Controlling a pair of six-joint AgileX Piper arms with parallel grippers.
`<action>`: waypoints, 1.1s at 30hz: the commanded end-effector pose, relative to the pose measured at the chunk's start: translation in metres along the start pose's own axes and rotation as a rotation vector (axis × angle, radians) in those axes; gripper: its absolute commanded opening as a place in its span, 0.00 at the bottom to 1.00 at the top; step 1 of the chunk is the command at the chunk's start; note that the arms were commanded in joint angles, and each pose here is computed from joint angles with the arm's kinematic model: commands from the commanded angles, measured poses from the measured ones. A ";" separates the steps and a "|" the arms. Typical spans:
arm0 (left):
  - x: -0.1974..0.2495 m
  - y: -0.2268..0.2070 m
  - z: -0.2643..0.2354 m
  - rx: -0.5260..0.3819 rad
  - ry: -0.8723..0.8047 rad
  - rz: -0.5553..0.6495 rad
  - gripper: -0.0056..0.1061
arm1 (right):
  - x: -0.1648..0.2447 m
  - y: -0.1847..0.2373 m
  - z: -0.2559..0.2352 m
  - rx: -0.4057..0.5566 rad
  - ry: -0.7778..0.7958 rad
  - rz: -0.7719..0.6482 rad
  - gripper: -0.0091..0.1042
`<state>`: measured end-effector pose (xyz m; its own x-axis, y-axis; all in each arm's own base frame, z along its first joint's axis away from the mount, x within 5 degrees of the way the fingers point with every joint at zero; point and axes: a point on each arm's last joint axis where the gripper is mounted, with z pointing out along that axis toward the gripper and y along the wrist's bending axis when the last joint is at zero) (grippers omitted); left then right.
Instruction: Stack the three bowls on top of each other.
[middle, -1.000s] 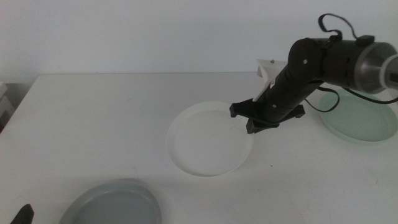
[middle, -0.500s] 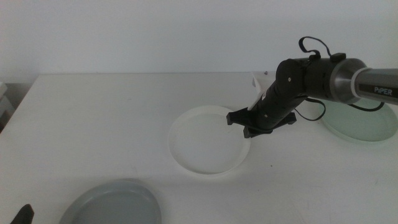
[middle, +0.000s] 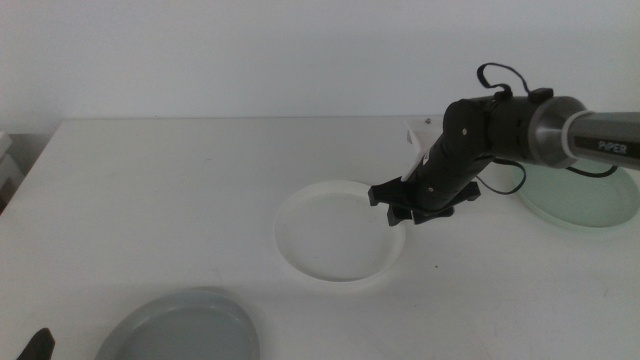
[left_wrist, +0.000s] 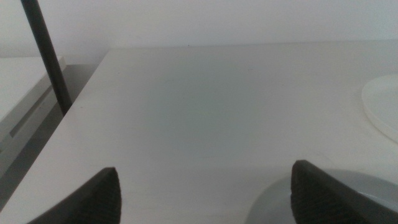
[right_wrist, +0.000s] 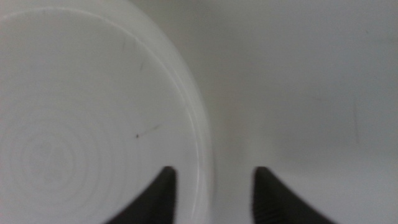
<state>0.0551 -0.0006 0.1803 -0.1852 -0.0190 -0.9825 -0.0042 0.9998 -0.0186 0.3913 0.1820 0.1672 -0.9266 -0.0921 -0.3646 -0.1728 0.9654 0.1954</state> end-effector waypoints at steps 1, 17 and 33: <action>-0.009 0.000 -0.002 -0.003 -0.099 -0.020 0.99 | -0.019 0.001 -0.049 -0.021 -0.116 -0.005 0.49; -0.009 0.000 -0.002 -0.003 -0.099 -0.020 0.99 | -0.037 -0.167 -0.225 0.208 -0.380 0.215 0.62; -0.009 0.000 -0.002 -0.003 -0.099 -0.020 0.99 | -0.051 -0.319 -0.157 0.303 -0.297 0.465 0.62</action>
<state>0.0551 -0.0006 0.1803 -0.1852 -0.0190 -0.9825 -0.0042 0.9998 -0.0186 0.4365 -0.1593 0.2354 -0.7959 0.4053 -0.4497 0.3874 0.9118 0.1361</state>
